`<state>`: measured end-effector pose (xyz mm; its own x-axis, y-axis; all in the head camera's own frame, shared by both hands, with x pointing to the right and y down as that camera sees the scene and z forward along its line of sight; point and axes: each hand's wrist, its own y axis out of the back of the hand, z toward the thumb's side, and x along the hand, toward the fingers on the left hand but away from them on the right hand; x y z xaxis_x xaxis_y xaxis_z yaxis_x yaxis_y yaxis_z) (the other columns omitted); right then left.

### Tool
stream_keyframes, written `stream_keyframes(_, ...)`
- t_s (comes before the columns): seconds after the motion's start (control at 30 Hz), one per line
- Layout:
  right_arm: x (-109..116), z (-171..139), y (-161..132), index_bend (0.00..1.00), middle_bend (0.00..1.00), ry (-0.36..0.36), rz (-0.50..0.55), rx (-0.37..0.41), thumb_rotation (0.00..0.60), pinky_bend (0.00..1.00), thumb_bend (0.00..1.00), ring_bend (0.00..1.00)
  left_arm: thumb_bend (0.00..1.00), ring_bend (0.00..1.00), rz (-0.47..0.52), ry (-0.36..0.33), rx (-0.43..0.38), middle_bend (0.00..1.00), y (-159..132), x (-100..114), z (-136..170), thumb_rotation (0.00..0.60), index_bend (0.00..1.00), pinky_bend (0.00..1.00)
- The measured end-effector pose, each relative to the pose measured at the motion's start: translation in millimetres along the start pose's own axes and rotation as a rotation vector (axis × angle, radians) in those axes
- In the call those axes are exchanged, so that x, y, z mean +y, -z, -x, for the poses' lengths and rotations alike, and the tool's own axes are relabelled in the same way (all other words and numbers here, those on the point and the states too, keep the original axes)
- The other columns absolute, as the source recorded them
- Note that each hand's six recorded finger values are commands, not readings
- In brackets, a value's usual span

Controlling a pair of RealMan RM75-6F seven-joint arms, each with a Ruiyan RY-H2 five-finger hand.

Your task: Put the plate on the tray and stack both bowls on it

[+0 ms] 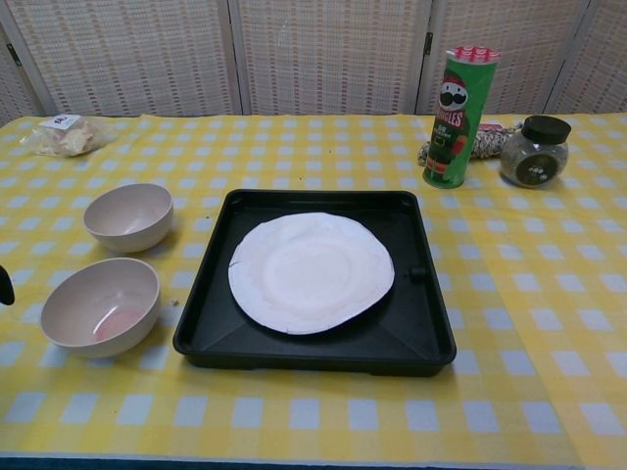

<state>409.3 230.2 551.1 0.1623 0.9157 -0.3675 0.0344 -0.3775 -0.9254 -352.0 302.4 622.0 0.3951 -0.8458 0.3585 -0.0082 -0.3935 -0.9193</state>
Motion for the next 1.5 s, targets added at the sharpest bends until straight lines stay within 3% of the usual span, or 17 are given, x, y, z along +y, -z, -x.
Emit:
stream_keyframes(0.27,-2,0,-1,0.00,0.00,-0.009,0.001,0.002,0.600,0.00,0.23,0.00,0.25,0.99,0.019,0.018,-0.025,1.00,-10,-17,-6,0.600,0.53,1.00)
stream_keyframes(0.53,-3,0,0,0.00,0.00,-0.013,-0.005,-0.004,0.600,0.00,0.23,0.00,0.26,1.00,0.029,0.034,-0.064,1.00,-22,-33,-10,0.600,0.48,1.00)
stream_keyframes(0.73,-4,0,0,0.00,0.00,-0.015,-0.002,-0.006,0.600,0.00,0.23,0.00,0.32,1.00,0.040,0.055,-0.074,1.00,-27,-42,-15,0.600,0.48,1.00)
stream_keyframes(1.13,-9,2,-3,0.00,0.00,-0.034,-0.010,0.000,0.600,0.00,0.23,0.00,0.35,1.00,0.052,0.046,-0.056,1.00,-22,-41,-31,0.600,0.48,1.00)
stream_keyframes(1.5,-9,2,-3,0.00,0.00,-0.036,-0.010,0.003,0.600,0.00,0.23,0.00,0.40,1.00,0.043,0.091,-0.068,1.00,-20,-53,-43,0.600,0.55,1.00)
